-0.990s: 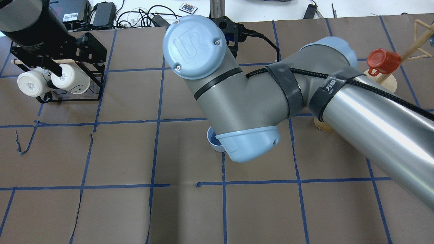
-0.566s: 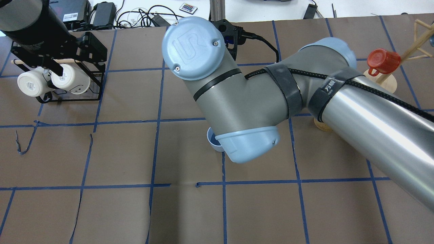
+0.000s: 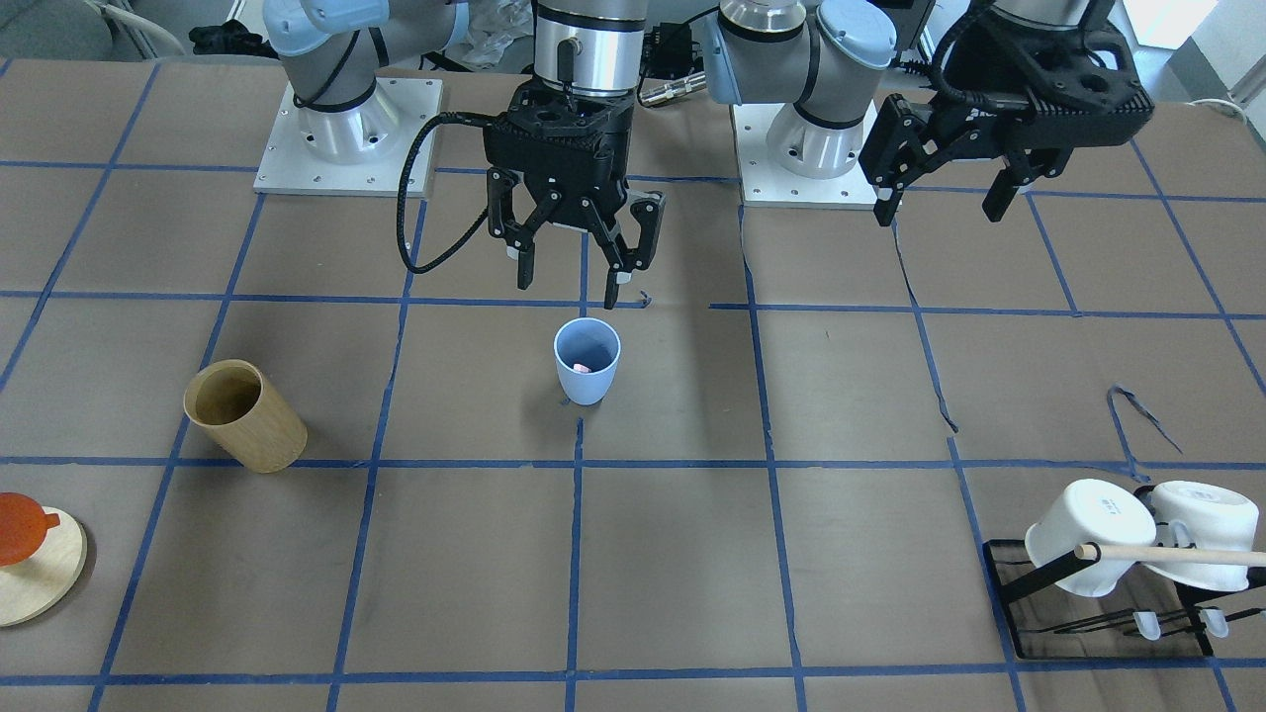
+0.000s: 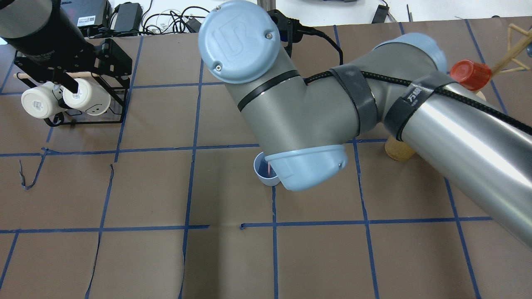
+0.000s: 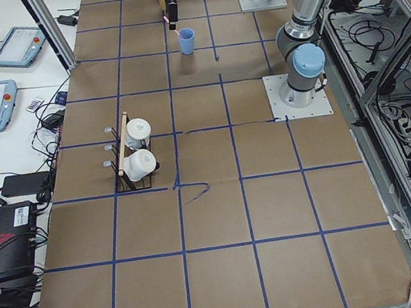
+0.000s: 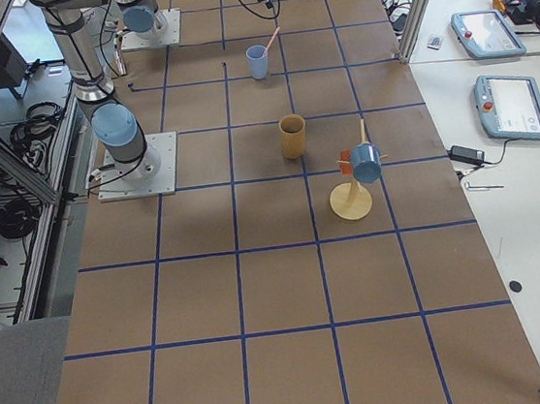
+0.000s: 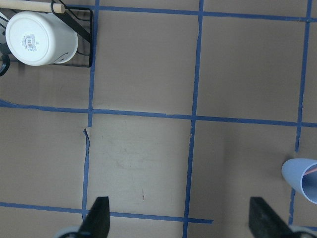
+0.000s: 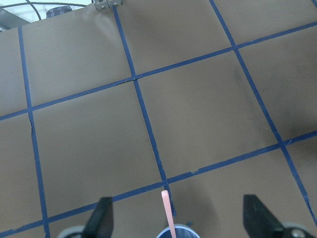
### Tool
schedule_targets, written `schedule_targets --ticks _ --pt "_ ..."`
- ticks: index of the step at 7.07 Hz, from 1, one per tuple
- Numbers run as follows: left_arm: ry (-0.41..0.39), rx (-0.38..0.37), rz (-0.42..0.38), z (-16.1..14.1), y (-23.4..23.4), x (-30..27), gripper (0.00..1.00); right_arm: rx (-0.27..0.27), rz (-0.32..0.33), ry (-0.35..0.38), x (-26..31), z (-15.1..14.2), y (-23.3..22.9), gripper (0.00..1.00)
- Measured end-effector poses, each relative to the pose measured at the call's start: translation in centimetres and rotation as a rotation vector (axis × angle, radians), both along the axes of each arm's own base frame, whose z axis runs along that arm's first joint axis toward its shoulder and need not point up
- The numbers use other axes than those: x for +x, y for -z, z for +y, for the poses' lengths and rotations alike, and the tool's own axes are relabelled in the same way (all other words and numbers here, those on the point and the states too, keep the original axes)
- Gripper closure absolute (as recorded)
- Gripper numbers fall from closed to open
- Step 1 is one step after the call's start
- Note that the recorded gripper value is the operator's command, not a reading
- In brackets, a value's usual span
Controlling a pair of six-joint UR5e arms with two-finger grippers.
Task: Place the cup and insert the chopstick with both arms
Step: 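Open the right gripper and lift it away from the chopstick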
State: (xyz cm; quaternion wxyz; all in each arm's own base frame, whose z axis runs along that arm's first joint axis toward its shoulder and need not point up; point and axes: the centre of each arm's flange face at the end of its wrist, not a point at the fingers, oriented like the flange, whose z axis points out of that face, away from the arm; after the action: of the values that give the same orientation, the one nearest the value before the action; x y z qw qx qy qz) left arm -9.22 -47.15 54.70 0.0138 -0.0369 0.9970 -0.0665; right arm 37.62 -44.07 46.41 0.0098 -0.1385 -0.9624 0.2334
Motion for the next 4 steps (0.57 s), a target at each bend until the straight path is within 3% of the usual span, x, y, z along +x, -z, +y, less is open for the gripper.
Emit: schedule_targets --ticks 2,4 --pt "-0.001 0.000 -0.001 -0.1 0.1 0.0 0.00 0.070 -0.014 -0.027 -2.2 -2.1 -2.0 0.00" --pt "0.001 0.006 0.000 0.0 0.4 0.0 0.00 0.213 -0.056 -0.069 -8.8 -5.3 -3.0 0.00"
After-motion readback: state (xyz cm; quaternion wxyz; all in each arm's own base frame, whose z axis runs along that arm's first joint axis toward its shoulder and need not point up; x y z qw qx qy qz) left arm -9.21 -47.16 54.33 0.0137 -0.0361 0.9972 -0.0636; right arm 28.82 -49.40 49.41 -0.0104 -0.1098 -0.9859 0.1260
